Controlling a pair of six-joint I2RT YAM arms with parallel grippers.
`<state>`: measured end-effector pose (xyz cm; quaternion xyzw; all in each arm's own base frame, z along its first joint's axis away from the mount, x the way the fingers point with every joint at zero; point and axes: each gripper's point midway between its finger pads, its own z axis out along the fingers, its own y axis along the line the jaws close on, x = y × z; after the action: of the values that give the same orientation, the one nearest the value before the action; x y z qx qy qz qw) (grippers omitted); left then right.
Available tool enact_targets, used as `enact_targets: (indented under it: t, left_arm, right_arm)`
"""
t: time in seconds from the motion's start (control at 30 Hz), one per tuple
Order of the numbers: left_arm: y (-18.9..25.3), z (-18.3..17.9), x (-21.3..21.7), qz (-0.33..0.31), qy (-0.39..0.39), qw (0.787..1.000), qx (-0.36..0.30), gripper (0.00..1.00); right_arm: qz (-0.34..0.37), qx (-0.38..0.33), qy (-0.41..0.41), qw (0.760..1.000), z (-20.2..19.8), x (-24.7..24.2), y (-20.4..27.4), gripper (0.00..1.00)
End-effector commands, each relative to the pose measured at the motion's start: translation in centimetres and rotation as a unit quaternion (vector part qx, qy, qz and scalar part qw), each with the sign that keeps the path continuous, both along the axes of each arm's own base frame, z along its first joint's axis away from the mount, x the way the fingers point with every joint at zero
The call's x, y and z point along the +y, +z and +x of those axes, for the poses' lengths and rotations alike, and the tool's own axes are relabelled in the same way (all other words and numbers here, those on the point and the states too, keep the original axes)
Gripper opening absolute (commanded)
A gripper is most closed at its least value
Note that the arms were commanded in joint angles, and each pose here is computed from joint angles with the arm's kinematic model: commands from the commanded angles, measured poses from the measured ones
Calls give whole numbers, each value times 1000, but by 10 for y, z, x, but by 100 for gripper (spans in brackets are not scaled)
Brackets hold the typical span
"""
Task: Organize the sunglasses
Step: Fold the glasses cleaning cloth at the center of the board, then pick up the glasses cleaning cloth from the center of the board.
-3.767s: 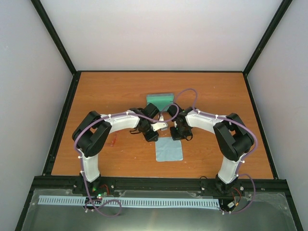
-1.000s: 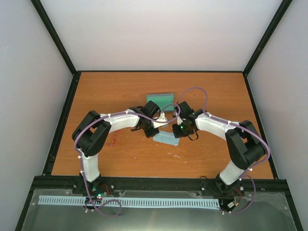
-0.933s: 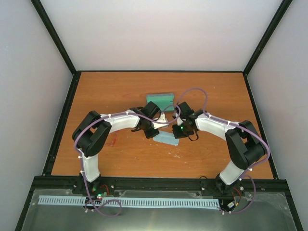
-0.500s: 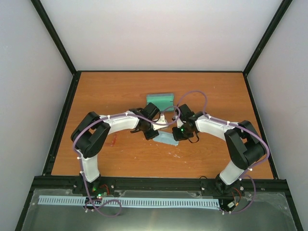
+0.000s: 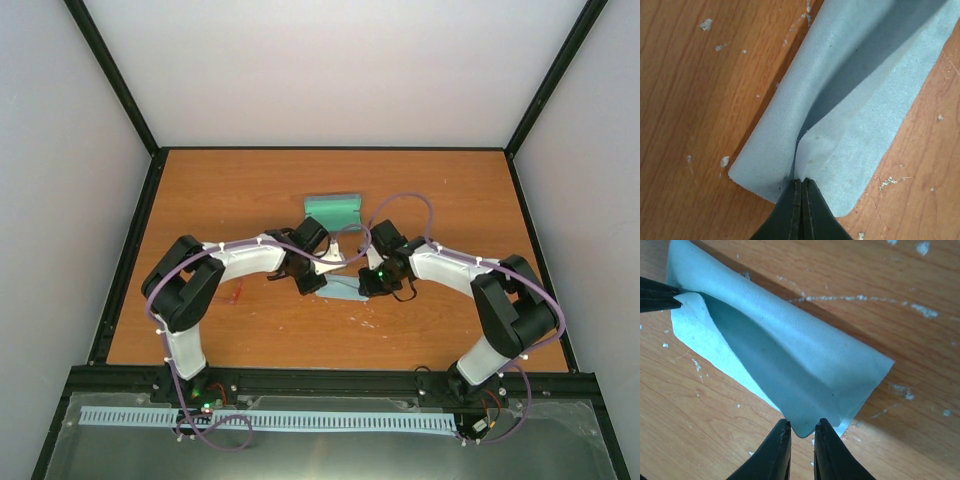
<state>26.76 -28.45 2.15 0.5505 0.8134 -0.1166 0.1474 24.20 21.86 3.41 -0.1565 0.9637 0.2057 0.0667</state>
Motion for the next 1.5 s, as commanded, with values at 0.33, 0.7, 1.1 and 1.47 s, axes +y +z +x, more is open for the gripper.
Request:
enact_targets:
  t: [0.33, 0.7, 1.1, 1.47]
  left_arm:
    - [17, -12, -4, -21, 5, 1000, -8, 27]
    - [42, -11, 1, -50, 27, 998, -38, 42]
    - [48, 24, 11, -104, 97, 990, 23, 42]
    - [48, 31, 17, -106, 109, 988, 20, 42]
  right_arm:
    - [22, 7, 5, 1000, -11, 3, 5, 17]
    - [-26, -46, -49, 997, 10, -16, 22, 32]
    - [-122, -35, -75, 989, 35, -33, 0, 45]
    - [-103, -13, -64, 993, 36, -20, -11, 43]
